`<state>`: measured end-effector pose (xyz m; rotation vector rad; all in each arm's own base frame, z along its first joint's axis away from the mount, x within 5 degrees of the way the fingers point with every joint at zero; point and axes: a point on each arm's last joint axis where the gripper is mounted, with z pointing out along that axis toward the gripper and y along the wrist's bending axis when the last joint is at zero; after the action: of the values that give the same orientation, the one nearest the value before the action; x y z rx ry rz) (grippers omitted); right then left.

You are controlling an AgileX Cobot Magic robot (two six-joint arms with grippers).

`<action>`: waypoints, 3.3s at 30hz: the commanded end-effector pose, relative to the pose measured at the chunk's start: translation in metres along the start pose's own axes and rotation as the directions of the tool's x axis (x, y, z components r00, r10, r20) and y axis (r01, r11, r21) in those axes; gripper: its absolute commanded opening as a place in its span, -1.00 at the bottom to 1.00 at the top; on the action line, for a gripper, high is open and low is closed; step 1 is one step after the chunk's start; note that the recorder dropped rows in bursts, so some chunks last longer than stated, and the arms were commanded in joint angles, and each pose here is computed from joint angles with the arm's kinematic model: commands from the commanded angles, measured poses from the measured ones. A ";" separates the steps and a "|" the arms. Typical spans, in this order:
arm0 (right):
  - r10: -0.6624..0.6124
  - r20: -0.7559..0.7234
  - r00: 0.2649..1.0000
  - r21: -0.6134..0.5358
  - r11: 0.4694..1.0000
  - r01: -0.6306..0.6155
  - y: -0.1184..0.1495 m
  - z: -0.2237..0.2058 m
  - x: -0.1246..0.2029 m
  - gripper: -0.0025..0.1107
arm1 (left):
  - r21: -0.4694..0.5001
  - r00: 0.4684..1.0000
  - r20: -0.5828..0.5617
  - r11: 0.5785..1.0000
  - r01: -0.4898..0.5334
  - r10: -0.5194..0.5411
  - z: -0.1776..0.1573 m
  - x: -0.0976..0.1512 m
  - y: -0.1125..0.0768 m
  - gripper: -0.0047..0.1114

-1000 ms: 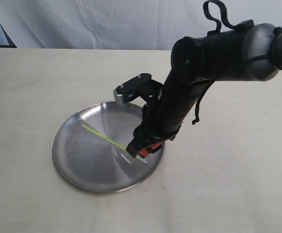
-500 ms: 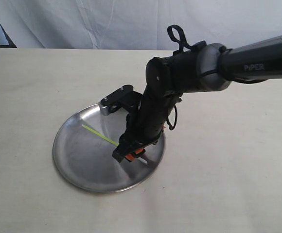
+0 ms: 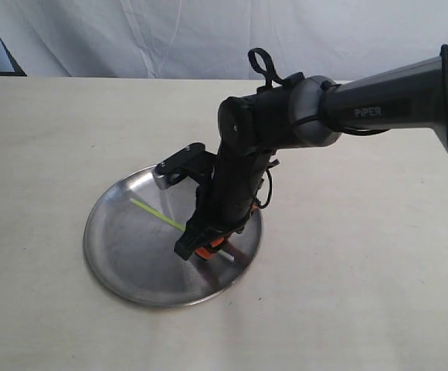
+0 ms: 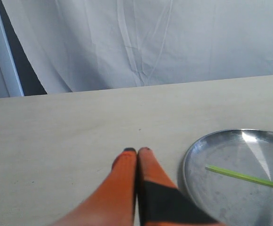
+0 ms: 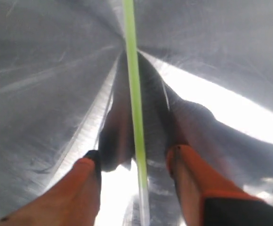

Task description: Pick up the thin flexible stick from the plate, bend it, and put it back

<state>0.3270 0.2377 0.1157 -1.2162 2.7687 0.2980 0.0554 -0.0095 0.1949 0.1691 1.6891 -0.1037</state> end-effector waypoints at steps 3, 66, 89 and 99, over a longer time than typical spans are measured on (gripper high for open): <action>-0.018 -0.109 0.994 0.030 0.999 0.022 -0.006 0.018 0.011 -0.21 | 0.003 1.000 0.012 1.000 0.008 -0.008 0.000 0.000 0.000 -0.92; -0.062 0.199 0.978 -0.075 0.994 0.079 0.037 -0.130 0.009 -0.97 | 0.104 0.518 0.856 0.978 -0.181 0.005 -0.045 -0.075 -0.019 -0.92; -0.085 0.228 0.970 -0.189 0.973 0.130 0.054 -0.151 0.016 -0.97 | 0.232 0.368 0.035 0.366 0.901 -0.929 0.011 -0.037 -0.003 -0.78; -0.087 0.258 0.962 -0.184 0.973 0.137 0.057 -0.162 0.018 -0.97 | 0.144 0.314 -0.103 0.299 0.943 -0.944 0.037 -0.034 -0.013 0.15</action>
<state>0.2724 0.2285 0.2740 -1.2706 2.5058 0.6770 0.0880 -0.0253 0.2197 -0.8166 1.5562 -1.1518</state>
